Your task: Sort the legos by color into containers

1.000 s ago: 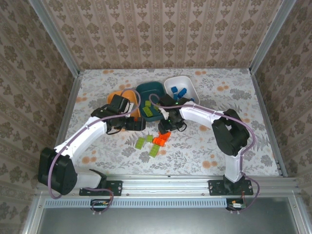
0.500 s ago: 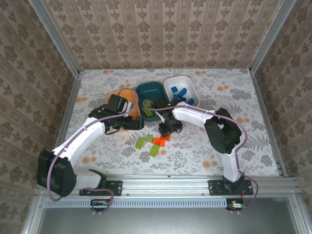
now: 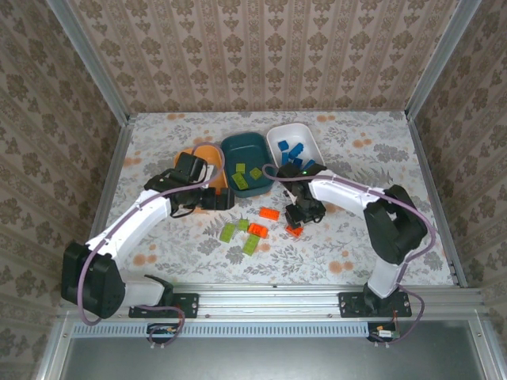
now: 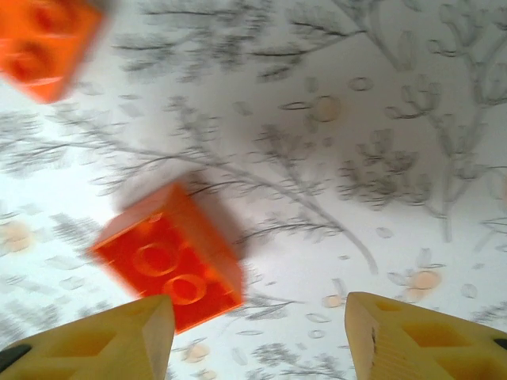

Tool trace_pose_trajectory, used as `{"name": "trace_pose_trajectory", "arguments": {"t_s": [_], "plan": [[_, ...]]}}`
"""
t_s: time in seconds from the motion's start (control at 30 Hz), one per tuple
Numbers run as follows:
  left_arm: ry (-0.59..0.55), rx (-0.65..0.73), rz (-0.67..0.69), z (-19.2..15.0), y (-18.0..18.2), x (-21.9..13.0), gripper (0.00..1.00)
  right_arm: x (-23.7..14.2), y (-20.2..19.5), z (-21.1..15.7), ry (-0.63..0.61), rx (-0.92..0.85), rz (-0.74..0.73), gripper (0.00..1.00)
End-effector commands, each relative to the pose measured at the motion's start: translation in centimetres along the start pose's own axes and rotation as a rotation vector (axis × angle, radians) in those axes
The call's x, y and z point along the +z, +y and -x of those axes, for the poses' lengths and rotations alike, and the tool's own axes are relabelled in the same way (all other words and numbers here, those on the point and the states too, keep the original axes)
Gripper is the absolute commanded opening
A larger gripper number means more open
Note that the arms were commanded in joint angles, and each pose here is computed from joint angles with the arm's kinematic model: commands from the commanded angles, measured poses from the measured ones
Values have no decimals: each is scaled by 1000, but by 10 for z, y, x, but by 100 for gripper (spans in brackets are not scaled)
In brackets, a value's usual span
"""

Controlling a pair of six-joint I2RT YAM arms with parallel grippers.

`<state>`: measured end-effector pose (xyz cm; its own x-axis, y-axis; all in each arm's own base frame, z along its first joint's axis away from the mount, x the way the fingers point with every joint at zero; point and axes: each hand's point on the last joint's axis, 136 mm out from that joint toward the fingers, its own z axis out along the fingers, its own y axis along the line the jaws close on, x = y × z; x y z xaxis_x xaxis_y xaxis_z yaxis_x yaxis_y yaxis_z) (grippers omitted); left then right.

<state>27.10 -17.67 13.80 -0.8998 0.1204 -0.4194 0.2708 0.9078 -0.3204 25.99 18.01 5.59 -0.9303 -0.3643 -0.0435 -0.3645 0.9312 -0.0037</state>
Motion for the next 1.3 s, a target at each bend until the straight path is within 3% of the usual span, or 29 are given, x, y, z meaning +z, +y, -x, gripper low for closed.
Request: {"name": "trace_pose_trajectory", "arguments": {"t_s": [0.0, 0.2, 0.57, 0.67, 0.73, 0.8, 0.93, 1.07, 1.27], "plan": [[-2, 12, -19, 5, -3, 0, 100, -12, 31, 5, -71, 9, 180, 61], [-2, 16, -15, 2, -2, -3, 100, 10, 27, -2, 17, -59, 138, 61], [-19, -49, -10, -3, 14, -9, 100, 33, 20, 3, 66, -149, 71, 59], [-23, -63, -13, -3, 16, -10, 100, 37, 19, 7, 66, -130, 62, 52], [-26, -68, -15, -2, 16, -10, 100, 37, 20, 10, 58, -117, 61, 38], [-24, -72, -14, -2, 18, -10, 100, 36, 20, 12, 52, -111, 59, 31], [-25, -77, -12, -2, 19, -10, 100, 25, 18, 14, 28, -109, 61, 28], [-36, -89, -11, -1, 21, -13, 100, -4, 28, 26, -46, -73, 159, 28], [-93, -158, -27, 8, 30, -24, 100, -67, 75, 79, -197, 28, 490, 28]]}}
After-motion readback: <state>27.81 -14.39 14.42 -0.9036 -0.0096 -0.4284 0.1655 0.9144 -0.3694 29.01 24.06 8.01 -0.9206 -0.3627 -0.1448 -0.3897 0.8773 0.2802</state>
